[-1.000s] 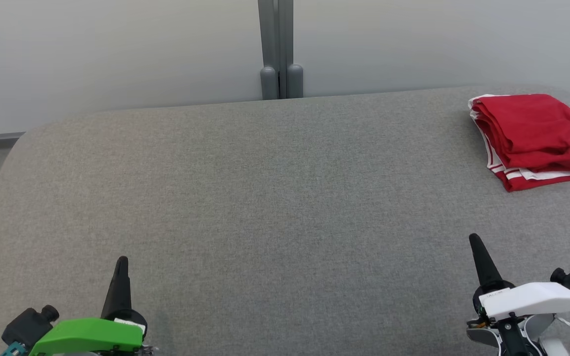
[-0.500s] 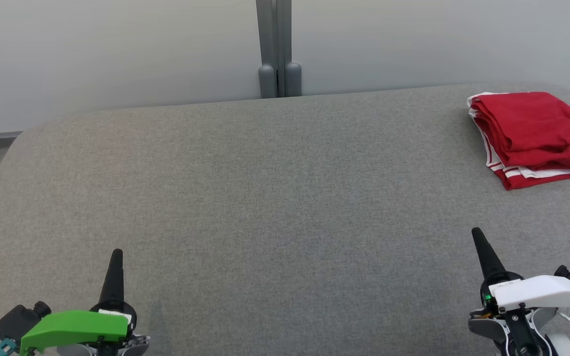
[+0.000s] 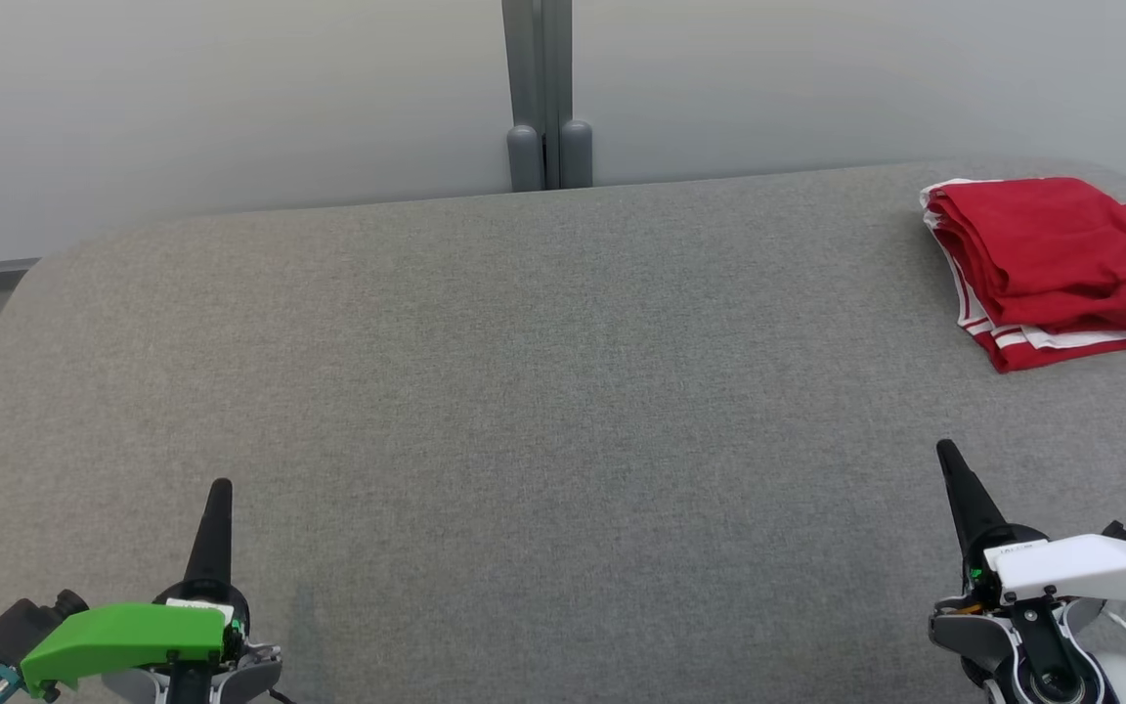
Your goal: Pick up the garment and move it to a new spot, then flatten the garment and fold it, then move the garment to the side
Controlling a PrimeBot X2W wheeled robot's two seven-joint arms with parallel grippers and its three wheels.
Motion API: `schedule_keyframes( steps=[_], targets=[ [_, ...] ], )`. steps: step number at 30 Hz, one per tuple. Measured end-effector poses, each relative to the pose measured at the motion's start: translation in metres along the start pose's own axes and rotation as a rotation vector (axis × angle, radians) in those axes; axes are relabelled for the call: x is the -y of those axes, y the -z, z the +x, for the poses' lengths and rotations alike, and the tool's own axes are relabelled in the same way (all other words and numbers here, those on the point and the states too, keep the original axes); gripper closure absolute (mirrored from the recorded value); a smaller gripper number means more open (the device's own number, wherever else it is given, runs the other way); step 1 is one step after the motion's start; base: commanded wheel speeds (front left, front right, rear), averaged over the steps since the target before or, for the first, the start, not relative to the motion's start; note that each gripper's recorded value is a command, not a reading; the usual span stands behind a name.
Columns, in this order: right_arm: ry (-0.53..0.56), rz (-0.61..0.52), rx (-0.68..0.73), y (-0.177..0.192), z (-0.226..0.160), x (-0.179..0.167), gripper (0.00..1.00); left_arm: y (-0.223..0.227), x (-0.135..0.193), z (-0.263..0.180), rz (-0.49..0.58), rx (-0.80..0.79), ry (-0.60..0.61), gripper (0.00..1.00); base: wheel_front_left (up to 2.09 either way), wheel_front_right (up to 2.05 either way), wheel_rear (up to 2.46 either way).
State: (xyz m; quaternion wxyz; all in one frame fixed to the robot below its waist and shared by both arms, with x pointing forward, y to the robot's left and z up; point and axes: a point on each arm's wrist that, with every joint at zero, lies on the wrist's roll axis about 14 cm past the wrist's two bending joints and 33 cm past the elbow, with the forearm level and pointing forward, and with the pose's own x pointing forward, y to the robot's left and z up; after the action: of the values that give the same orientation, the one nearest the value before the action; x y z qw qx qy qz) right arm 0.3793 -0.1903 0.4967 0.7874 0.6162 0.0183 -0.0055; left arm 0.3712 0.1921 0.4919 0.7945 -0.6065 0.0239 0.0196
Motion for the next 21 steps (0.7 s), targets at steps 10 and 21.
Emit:
schedule_keyframes(
  steps=[10, 21],
  targets=[
    [-0.005, 0.076, 0.006, -0.0034, 0.0026, -0.0015, 1.00, -0.0034, 0.0027, 0.0049, -0.084, 0.002, 0.011, 1.00, 0.00, 0.00, 0.00],
    [-0.016, 0.153, 0.011, -0.0074, 0.0056, -0.0043, 1.00, -0.0062, 0.0053, 0.0093, -0.172, 0.001, 0.025, 1.00, 0.00, 0.00, 0.00]
  ],
)
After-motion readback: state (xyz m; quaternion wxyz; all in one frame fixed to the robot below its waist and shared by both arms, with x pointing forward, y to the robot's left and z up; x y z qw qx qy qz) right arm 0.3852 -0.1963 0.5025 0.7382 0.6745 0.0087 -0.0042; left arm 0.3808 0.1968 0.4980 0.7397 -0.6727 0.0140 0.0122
